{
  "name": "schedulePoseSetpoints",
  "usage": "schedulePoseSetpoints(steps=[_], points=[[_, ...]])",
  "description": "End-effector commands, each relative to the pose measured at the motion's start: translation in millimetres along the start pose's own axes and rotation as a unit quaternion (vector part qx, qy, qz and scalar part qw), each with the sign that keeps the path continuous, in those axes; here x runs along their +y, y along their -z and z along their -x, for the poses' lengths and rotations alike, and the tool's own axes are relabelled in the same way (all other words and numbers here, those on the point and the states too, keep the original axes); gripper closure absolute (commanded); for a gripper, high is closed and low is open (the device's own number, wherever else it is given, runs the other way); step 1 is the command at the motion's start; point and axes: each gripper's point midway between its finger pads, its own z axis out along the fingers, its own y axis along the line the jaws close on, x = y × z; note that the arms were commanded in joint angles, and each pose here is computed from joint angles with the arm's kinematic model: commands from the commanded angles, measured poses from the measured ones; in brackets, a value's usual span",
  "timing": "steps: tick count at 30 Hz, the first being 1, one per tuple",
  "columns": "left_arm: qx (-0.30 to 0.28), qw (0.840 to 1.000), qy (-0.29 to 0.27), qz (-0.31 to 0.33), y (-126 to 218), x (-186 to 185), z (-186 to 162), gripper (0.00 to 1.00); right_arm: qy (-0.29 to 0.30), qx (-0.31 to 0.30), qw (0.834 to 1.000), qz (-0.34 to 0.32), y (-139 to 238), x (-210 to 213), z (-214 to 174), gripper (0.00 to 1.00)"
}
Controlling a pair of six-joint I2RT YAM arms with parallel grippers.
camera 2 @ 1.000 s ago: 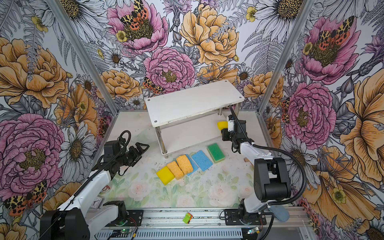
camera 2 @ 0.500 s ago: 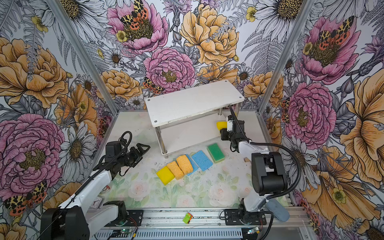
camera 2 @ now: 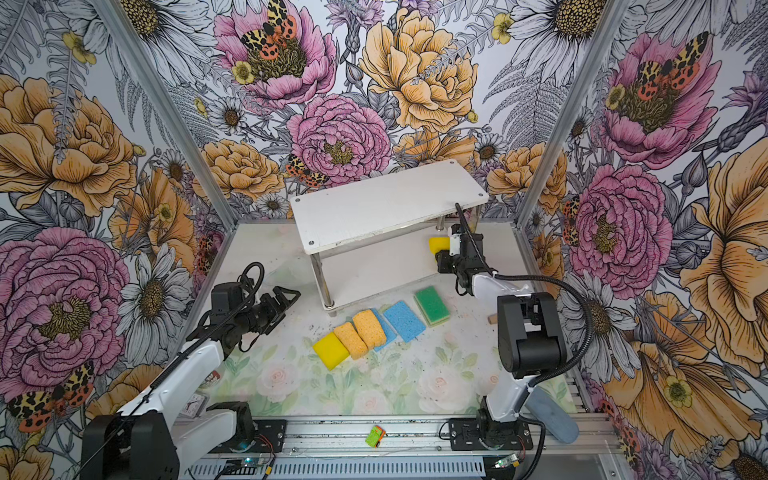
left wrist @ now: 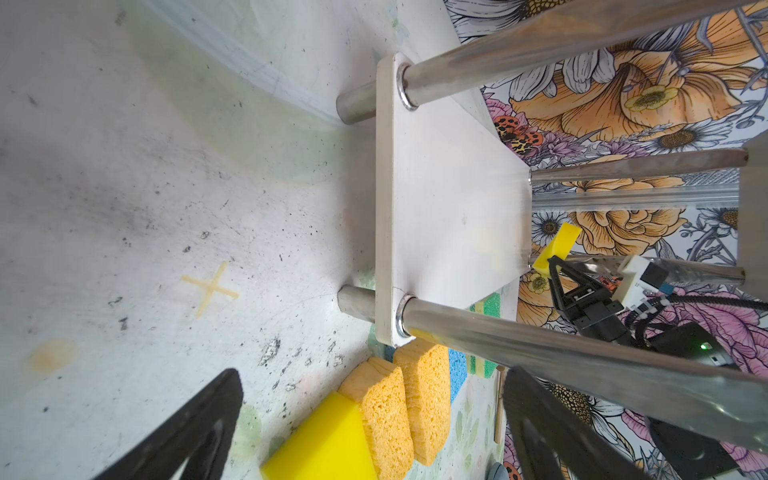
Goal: Place and organize the cleaning sponges onto the shelf
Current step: 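Lower the yellow sponge with the right gripper onto the lower shelf tier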
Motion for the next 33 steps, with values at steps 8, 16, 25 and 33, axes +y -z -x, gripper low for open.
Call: schedulePoseSetpoints(steps=[8,16,25,33], points=[[-0.005,1.0,-0.006,-0.01,1.0,-2.1,2.1,0.01,-0.016,0.032,0.999,-0.001,-11.0,2.3,-1.2,0.63],[-0.007,1.0,-0.004,-0.01,2.0,-0.3,0.8,0.01,-0.021,0.039,0.999,-0.001,-12.1,4.9,-5.8,0.63],[-0.005,1.0,-0.004,-0.01,2.7,-0.2,0.5,0.01,-0.022,0.054,0.998,-0.005,-18.9,6.0,-9.2,0.62],[-0.006,1.0,-0.003,-0.01,2.7,0.6,1.4,0.01,-0.024,0.059,0.998,-0.004,-21.8,6.7,-9.9,0.6]])
